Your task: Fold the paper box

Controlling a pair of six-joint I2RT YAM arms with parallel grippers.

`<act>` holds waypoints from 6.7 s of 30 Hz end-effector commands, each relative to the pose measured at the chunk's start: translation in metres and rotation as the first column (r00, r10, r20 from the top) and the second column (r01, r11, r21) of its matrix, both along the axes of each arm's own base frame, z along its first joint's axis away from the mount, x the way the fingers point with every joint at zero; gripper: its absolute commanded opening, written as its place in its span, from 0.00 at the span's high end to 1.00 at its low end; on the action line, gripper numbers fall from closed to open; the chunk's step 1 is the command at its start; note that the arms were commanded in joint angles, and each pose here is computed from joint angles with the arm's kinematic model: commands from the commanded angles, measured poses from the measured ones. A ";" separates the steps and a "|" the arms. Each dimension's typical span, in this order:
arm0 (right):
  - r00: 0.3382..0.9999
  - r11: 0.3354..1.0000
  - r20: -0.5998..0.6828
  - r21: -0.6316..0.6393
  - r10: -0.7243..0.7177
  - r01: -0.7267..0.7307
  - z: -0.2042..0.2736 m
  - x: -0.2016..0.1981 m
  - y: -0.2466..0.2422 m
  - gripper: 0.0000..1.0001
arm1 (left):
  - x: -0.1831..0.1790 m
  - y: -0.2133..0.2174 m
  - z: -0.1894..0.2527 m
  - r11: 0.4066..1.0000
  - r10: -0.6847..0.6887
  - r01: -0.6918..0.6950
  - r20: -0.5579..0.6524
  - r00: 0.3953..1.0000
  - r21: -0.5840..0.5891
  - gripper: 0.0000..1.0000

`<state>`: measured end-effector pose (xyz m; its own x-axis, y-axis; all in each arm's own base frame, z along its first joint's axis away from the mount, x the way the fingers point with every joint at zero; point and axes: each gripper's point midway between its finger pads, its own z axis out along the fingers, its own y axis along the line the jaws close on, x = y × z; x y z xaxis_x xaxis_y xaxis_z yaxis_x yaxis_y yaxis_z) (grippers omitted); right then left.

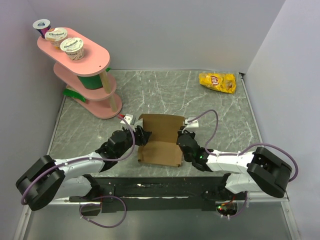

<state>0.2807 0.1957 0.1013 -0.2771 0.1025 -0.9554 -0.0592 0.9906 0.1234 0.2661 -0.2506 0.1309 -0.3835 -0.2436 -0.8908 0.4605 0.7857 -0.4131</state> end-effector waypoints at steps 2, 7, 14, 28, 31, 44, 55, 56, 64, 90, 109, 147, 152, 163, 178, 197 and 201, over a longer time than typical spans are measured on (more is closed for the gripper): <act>0.998 0.991 0.067 0.131 0.020 -0.029 0.026 0.007 0.022 1.00 | -0.008 0.008 -0.024 0.999 0.031 -0.028 -0.082 0.996 0.026 0.45; 0.999 0.987 0.036 0.160 -0.004 -0.002 0.025 0.007 0.026 1.00 | -0.002 0.011 -0.033 0.997 0.079 -0.077 -0.106 0.991 0.027 0.51; 0.999 0.994 0.038 0.112 -0.001 -0.004 0.023 0.006 0.033 1.00 | 0.009 0.006 -0.035 0.994 0.102 -0.098 -0.105 0.989 0.045 0.56; 0.999 0.995 -0.038 0.100 0.015 -0.011 0.033 -0.011 0.018 0.08 | -0.039 -0.037 0.003 0.949 -0.316 0.316 -0.005 0.949 0.017 0.20; 0.998 0.986 -0.057 0.163 0.037 -0.027 0.042 -0.019 0.017 0.03 | -0.046 -0.058 -0.012 0.911 -0.393 0.396 -0.053 0.918 0.114 0.18; 0.948 0.931 0.024 0.181 0.319 -0.318 0.065 -0.065 0.005 0.19 | -0.021 -0.053 -0.031 0.958 -0.185 0.214 -0.156 0.970 0.193 0.37; 0.884 0.782 -0.327 0.619 0.334 -0.067 0.015 -0.110 0.035 0.32 | 0.049 0.059 -0.018 0.961 0.250 -0.202 -0.282 0.926 0.187 0.13; 0.887 0.736 -0.298 0.674 0.354 -0.067 0.022 -0.106 0.047 0.32 | 0.055 0.063 -0.017 0.960 0.254 -0.208 -0.281 0.925 0.185 0.12; 0.863 0.745 -0.400 0.666 0.308 0.043 -0.007 -0.091 0.077 0.36 | 0.101 0.074 -0.032 0.977 0.183 -0.143 -0.277 0.943 0.159 0.17; 0.873 0.866 -0.480 0.470 0.087 0.172 -0.045 -0.085 -0.010 0.35 | 0.000 -0.002 -0.068 0.993 -0.096 0.054 -0.434 0.896 -0.108 0.22; 0.860 0.877 -0.386 0.463 0.333 -0.132 -0.016 -0.025 -0.038 0.30 | 0.000 0.007 -0.066 0.998 -0.032 0.008 -0.427 0.903 -0.060 0.31; 0.785 0.995 -0.615 -0.001 0.079 -0.101 -0.075 -0.011 -0.017 0.64 | 0.000 0.006 -0.065 0.998 -0.045 0.024 -0.416 0.908 -0.056 0.34; 0.770 0.994 -0.637 -0.067 0.020 -0.081 -0.086 -0.015 -0.027 0.86 | -0.001 0.006 -0.062 0.998 -0.047 0.025 -0.408 0.912 -0.060 0.33; 0.754 0.964 -0.647 -0.257 -0.116 -0.072 -0.100 -0.017 -0.036 1.00 | 0.001 0.009 -0.057 0.999 -0.035 0.018 -0.393 0.919 -0.045 0.31; 0.724 0.889 -0.643 -0.448 -0.249 -0.092 -0.106 -0.027 -0.046 1.00 | 0.000 0.020 -0.082 0.998 0.051 -0.031 -0.432 0.900 0.052 0.40; 0.645 0.802 -0.640 -0.593 -0.417 -0.070 -0.112 -0.052 -0.051 1.00 | 0.003 0.016 -0.082 0.996 0.023 0.014 -0.404 0.915 0.087 0.49; 0.664 0.872 -0.666 -0.488 -0.340 -0.044 -0.101 -0.049 -0.036 0.98 | 0.004 0.013 -0.070 0.998 0.012 0.013 -0.389 0.921 0.063 0.48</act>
<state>0.2674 0.1763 0.0154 -0.8280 -0.1815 -0.5305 0.0377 0.9260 -0.3757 0.2595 -0.2252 0.0318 -0.7455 -0.1747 -0.6432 0.2217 0.8451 -0.4864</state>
